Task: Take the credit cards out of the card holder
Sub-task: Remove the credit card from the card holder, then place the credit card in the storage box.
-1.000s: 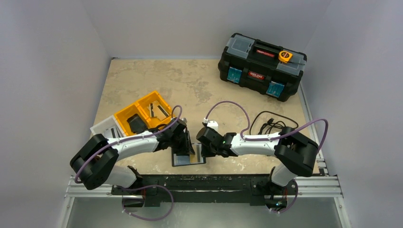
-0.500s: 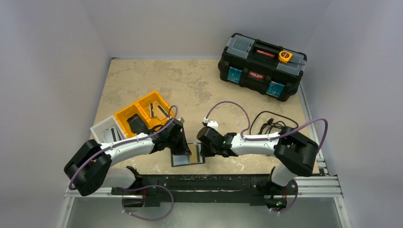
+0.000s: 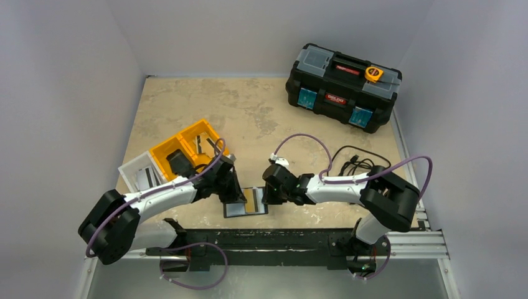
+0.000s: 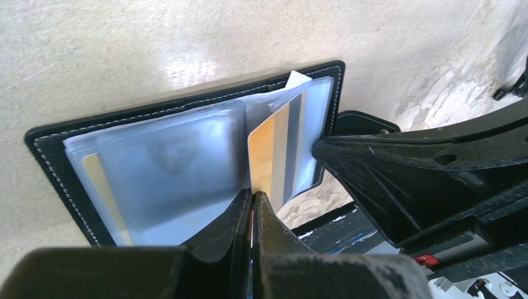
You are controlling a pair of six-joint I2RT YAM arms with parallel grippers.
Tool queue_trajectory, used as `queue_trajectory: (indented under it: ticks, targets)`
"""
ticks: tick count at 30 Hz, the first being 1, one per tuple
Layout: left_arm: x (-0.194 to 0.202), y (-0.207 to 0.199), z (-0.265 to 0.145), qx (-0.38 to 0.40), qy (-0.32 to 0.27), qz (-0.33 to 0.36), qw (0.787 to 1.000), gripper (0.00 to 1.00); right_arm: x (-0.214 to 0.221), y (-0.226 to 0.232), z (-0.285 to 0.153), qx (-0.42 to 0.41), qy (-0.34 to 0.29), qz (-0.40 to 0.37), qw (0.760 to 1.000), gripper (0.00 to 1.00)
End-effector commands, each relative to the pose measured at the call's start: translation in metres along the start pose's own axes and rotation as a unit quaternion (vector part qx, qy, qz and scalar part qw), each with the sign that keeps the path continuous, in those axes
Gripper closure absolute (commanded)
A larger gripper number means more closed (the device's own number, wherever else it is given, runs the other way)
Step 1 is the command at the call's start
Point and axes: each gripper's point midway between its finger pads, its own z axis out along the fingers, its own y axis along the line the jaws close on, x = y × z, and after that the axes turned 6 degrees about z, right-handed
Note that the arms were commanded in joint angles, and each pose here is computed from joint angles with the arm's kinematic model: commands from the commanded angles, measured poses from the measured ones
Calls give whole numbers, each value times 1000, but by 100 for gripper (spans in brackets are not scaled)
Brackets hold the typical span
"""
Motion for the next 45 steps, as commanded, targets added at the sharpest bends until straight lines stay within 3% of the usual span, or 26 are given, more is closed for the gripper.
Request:
queue_trajectory:
  ticks: [1,16,29,31,34,37,41,45]
  targets:
    - [-1,5,-5,3,-5,4,1000,100,24,-58,19,90,24,-8,996,100]
    - [-7,24,-38,-47,-28,25,998,100,16,-46,14,74,16,-15,997,100]
    - [-27,12,-92,-56,-93,51,993,100,-26,32,-23,-29,-24,-37,999,99]
    - [-32,10,-102,-63,-107,52,991,100,-40,52,-41,-56,-43,-42,997,86]
    - [-48,12,-119,-90,-136,51,985,100,-56,80,-69,-102,-62,-50,992,56]
    - [-70,11,-138,-118,-170,46,977,100,-66,96,-93,-130,-75,-51,987,33]
    - [-105,17,-155,-152,-199,18,968,100,-74,103,-114,-145,-90,-53,984,13]
    - [-148,24,-166,-172,-224,-19,959,100,-82,96,-125,-132,-112,-59,983,4]
